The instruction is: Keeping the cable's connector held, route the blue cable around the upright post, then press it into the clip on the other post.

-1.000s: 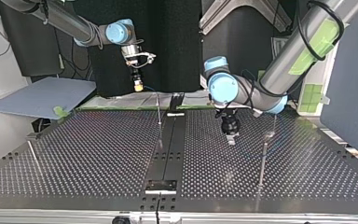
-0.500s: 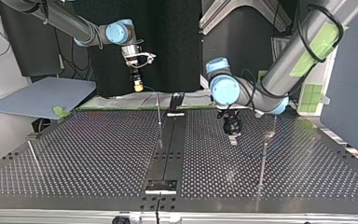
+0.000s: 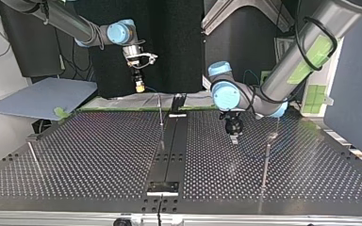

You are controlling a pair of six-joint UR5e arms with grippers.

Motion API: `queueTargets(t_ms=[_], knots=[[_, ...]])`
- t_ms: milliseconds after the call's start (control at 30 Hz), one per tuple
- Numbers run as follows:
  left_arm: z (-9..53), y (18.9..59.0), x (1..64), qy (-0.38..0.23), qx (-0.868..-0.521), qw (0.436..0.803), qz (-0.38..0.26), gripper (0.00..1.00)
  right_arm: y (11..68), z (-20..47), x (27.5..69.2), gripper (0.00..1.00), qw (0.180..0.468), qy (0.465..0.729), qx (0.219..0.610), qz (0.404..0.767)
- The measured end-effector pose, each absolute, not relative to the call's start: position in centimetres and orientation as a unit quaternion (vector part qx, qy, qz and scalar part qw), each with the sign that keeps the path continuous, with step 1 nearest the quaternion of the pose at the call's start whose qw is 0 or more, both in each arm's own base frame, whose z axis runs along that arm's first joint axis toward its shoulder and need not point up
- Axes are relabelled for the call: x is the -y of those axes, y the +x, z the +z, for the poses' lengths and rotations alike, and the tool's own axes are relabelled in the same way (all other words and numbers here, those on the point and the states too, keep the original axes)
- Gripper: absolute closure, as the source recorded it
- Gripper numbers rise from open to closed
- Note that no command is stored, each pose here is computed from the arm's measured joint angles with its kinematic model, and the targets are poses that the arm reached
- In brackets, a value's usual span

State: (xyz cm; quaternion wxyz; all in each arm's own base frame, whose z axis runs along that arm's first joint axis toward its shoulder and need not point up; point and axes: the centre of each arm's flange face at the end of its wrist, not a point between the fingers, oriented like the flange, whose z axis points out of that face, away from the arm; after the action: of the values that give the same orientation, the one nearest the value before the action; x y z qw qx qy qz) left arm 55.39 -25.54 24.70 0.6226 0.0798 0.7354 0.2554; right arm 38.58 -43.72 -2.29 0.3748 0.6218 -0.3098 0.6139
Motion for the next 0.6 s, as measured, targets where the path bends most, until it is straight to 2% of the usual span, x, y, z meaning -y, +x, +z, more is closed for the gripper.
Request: queueTargets(t_ms=[600], knots=[[18.4, 54.6, 27.8, 0.11, -0.764, 0.584, 0.249, 0.0, 38.6, -2.3, 43.7, 1.0, 0.375, 0.623, 0.309, 0.613]])
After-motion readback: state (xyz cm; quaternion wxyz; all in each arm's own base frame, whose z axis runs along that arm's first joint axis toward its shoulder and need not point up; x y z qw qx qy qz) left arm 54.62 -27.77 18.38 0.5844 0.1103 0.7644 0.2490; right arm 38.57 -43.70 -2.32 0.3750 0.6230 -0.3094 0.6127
